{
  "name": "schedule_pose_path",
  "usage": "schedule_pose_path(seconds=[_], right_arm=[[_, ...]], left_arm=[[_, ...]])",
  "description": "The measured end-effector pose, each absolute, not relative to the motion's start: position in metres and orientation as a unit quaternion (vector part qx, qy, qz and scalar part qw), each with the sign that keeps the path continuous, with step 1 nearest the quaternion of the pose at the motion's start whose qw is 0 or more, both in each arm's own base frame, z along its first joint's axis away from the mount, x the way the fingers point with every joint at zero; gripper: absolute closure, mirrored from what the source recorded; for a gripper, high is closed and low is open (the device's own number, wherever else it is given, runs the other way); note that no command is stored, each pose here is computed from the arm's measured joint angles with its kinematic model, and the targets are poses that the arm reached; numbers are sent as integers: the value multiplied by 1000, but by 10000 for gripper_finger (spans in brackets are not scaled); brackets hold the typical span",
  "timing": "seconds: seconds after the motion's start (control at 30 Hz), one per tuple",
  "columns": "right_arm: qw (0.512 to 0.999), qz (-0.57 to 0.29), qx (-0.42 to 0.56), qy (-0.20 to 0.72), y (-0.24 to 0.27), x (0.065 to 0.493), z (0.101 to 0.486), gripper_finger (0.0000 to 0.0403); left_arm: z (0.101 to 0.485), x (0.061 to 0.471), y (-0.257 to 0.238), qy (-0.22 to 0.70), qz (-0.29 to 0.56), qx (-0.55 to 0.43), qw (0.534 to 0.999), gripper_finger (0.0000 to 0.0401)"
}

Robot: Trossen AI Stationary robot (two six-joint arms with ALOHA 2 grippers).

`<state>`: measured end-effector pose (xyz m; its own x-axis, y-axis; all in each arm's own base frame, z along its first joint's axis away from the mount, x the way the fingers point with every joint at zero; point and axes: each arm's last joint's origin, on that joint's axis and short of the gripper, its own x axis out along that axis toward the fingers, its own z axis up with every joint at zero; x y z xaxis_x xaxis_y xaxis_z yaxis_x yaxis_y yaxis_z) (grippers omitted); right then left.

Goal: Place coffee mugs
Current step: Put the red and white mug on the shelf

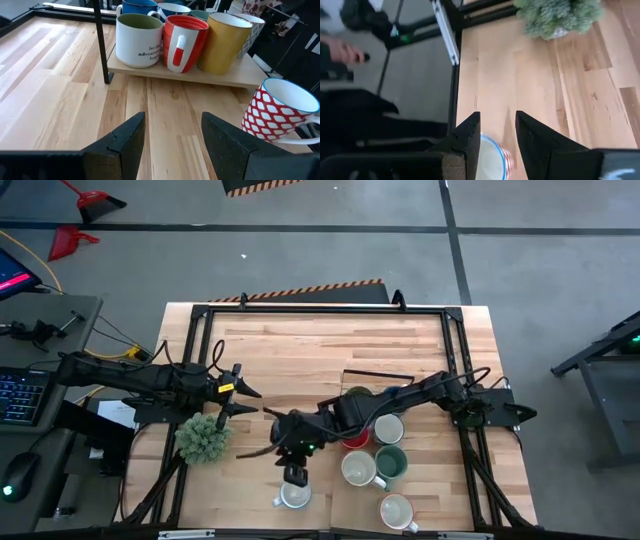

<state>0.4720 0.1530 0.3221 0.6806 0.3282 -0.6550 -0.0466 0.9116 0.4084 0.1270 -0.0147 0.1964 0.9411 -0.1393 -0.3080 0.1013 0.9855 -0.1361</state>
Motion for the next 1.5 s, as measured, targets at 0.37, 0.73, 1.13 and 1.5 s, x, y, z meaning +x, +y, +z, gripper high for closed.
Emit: schedule_pose_path(seconds=[0.37,0.73,1.13,1.5], right_arm=[[907,146,-24,394,201,447,316,295],[891,124,-17,436,206,448,297,295],[872,121,-25,473,210,456,265,295],[872,112,-6,476,216,463,250,295]], left_arm=[[194,126,-15,173,-60,-58,981,217],[193,126,-15,178,-60,-58,981,217],[193,126,-14,176,-59,-58,981,217],[193,126,-14,178,-59,-58,981,217]])
